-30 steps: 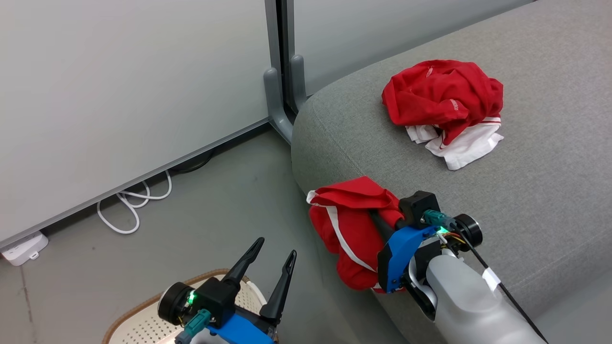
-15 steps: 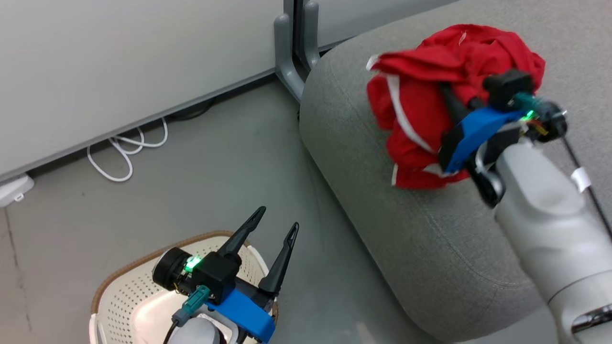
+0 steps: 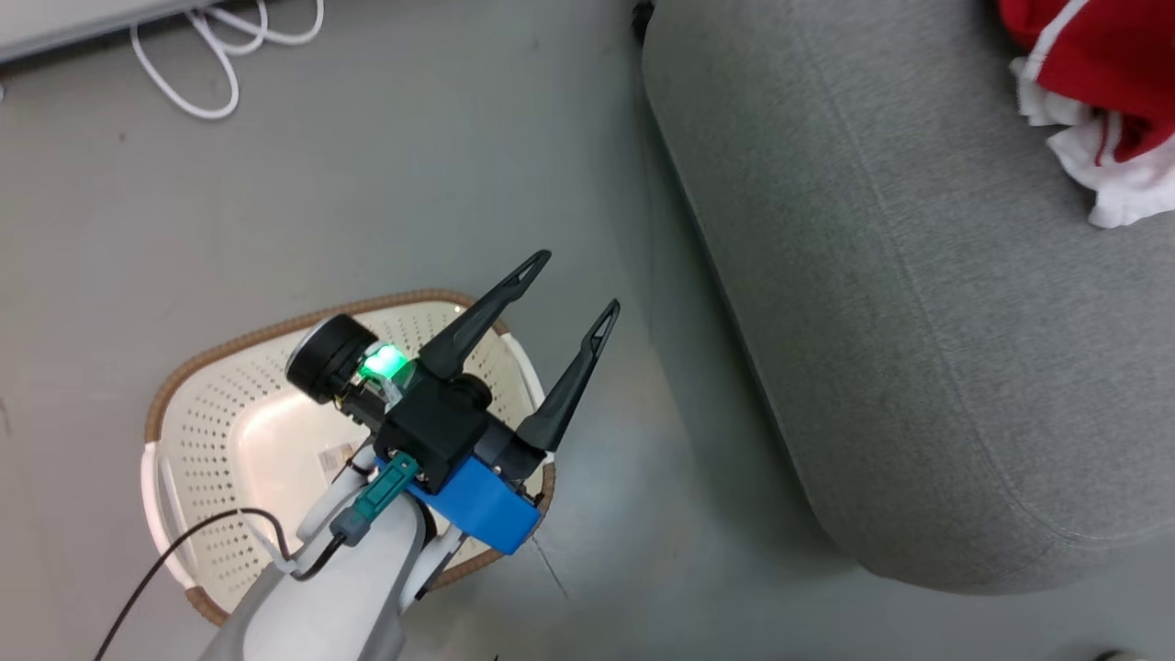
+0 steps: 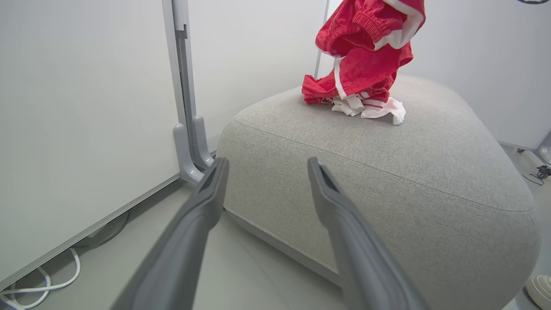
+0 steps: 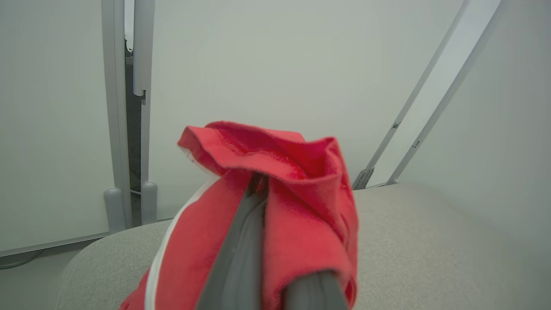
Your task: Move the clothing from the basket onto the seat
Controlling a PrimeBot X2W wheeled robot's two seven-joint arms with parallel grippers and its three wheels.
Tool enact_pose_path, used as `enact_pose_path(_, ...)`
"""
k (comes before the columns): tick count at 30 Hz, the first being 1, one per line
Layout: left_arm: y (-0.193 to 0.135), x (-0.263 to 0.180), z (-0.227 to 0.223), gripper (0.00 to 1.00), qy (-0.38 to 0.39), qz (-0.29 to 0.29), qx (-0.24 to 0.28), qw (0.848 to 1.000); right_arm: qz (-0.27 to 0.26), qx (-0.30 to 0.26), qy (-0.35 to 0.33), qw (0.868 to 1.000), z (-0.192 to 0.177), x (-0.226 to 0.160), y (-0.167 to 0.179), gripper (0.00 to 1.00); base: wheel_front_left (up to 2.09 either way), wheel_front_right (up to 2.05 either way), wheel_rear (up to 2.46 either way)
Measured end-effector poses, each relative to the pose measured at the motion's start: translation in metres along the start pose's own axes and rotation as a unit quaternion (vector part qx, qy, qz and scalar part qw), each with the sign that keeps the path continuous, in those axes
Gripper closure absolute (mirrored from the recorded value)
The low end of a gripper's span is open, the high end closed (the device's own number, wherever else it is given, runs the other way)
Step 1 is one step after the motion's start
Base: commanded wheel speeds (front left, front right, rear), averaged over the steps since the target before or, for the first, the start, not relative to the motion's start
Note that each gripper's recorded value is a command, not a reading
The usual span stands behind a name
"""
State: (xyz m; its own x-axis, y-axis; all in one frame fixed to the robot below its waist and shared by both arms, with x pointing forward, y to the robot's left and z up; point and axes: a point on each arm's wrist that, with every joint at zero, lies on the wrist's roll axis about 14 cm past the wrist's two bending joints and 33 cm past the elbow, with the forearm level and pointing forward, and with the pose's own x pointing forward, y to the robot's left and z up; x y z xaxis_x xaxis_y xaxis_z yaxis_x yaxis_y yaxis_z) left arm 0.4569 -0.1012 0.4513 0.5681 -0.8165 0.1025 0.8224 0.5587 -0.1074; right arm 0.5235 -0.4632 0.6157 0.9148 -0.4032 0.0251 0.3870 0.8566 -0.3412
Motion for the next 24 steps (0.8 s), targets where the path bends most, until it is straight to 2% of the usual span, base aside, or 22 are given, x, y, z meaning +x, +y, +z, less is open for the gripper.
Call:
enact_pose_path(3,0.010,0.005,-0.010,0.00,-0.004,-0.004,-0.002,1.000,-0.022,0.002,0.007,1.000,-0.017,0.014,-0.009,1.00,0.00,0.00,0.00)
enact_pose_path(5,0.017,0.006,-0.017,0.00,-0.004,-0.004,-0.003,1.000,-0.031,0.001,0.030,0.999,-0.043,0.018,-0.009,1.00,0.00,0.00,0.00)
enact_pose_path(9,0.037,0.003,-0.036,0.00,0.005,0.009,-0.006,1.000,-0.022,0.007,0.093,0.995,-0.109,0.018,0.016,1.00,0.00,0.00,0.00)
enact_pose_path(14,0.052,-0.003,-0.059,0.00,0.020,0.023,-0.016,0.999,-0.012,0.015,0.146,0.989,-0.168,0.011,0.046,1.00,0.00,0.00,0.00)
enact_pose_path(19,0.056,-0.005,-0.067,0.00,0.027,0.028,-0.019,0.999,-0.011,0.016,0.155,0.988,-0.184,0.007,0.055,1.00,0.00,0.00,0.00)
enact_pose_path(20,0.057,-0.005,-0.066,0.00,0.027,0.029,-0.019,0.999,-0.010,0.013,0.154,0.988,-0.184,0.007,0.055,0.95,0.00,0.00,0.00)
enact_pose_path(21,0.057,-0.005,-0.066,0.00,0.026,0.030,-0.019,0.999,-0.009,0.012,0.154,0.988,-0.184,0.006,0.056,0.82,0.00,0.00,0.00)
enact_pose_path(23,0.058,-0.004,-0.065,0.00,0.026,0.030,-0.018,0.999,-0.007,0.007,0.155,0.988,-0.185,0.006,0.057,0.55,0.00,0.00,0.00)
enact_pose_path(24,0.058,-0.004,-0.065,0.00,0.025,0.030,-0.018,0.999,-0.006,0.006,0.154,0.988,-0.184,0.006,0.058,0.33,0.00,0.00,0.00)
